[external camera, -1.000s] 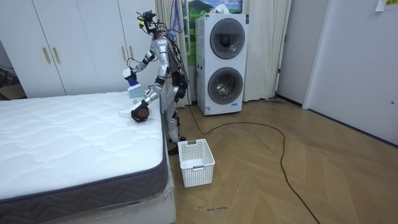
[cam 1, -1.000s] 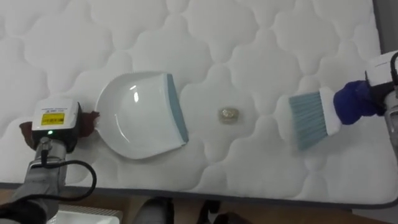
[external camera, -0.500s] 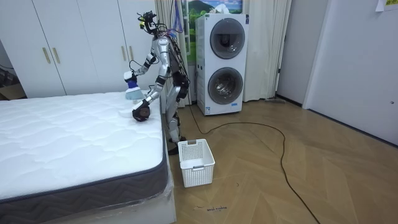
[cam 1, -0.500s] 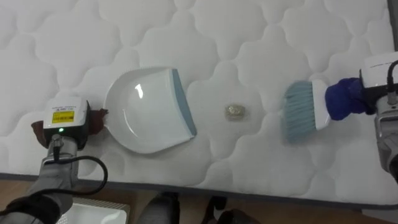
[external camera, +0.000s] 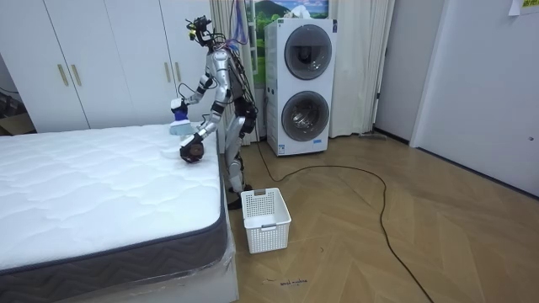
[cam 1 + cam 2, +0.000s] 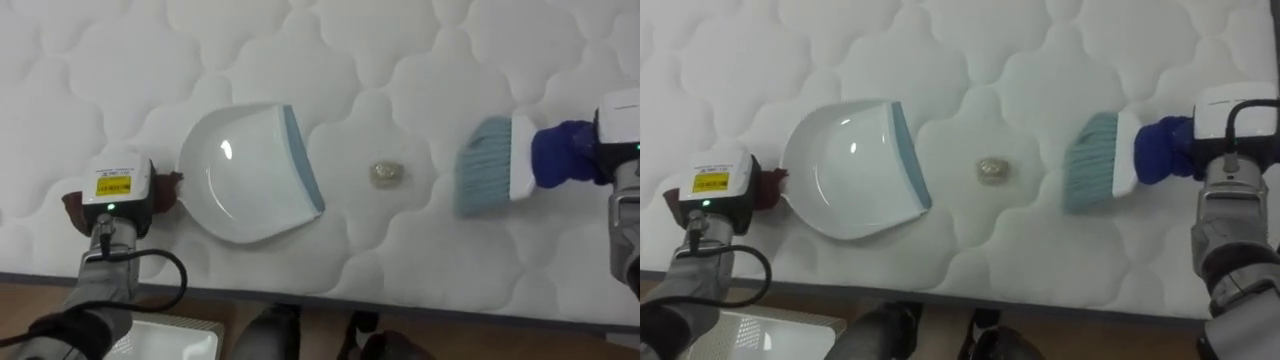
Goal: Clean bed
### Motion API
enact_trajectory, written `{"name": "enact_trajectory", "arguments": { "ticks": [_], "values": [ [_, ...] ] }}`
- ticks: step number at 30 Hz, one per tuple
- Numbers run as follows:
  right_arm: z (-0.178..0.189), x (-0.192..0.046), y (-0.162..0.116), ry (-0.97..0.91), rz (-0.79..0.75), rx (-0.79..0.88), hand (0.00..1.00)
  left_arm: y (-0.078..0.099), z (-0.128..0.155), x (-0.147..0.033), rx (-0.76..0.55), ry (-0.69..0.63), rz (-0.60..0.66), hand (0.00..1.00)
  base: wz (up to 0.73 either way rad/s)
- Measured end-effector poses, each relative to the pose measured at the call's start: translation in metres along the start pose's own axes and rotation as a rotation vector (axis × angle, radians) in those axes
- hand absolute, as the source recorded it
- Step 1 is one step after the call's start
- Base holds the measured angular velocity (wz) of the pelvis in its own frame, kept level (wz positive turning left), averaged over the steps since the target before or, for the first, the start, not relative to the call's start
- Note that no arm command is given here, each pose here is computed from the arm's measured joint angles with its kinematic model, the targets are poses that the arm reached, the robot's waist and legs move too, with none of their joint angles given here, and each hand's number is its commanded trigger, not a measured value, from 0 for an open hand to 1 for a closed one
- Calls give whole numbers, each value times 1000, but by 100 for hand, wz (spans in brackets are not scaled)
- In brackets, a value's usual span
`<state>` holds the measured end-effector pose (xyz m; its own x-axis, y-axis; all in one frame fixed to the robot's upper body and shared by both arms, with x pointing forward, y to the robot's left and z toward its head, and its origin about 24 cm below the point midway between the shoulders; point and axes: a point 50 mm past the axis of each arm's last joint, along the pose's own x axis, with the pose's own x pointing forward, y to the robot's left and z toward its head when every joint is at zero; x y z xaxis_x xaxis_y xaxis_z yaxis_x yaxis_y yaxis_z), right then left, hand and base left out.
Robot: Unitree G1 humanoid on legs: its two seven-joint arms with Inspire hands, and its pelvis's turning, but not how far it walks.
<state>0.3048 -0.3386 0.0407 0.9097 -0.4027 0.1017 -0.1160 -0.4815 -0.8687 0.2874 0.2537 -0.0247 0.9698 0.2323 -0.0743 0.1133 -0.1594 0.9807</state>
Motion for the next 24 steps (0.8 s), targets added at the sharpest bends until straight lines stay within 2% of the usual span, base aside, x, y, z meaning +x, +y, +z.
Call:
{"name": "enact_trajectory", "arguments": {
  "ticks": [9, 16, 24],
  "values": [
    [8, -1, -3, -15, -37, 18, 100, 0, 7, 0, 0, -7, -1, 100, 1],
    [31, -15, 3, -122, -88, -16, 100, -1, 12, -1, -2, -21, -7, 100, 1],
    [41, -23, 7, -180, -103, -77, 100, -2, 13, -2, -5, -16, -14, 100, -1]
  ]
}}
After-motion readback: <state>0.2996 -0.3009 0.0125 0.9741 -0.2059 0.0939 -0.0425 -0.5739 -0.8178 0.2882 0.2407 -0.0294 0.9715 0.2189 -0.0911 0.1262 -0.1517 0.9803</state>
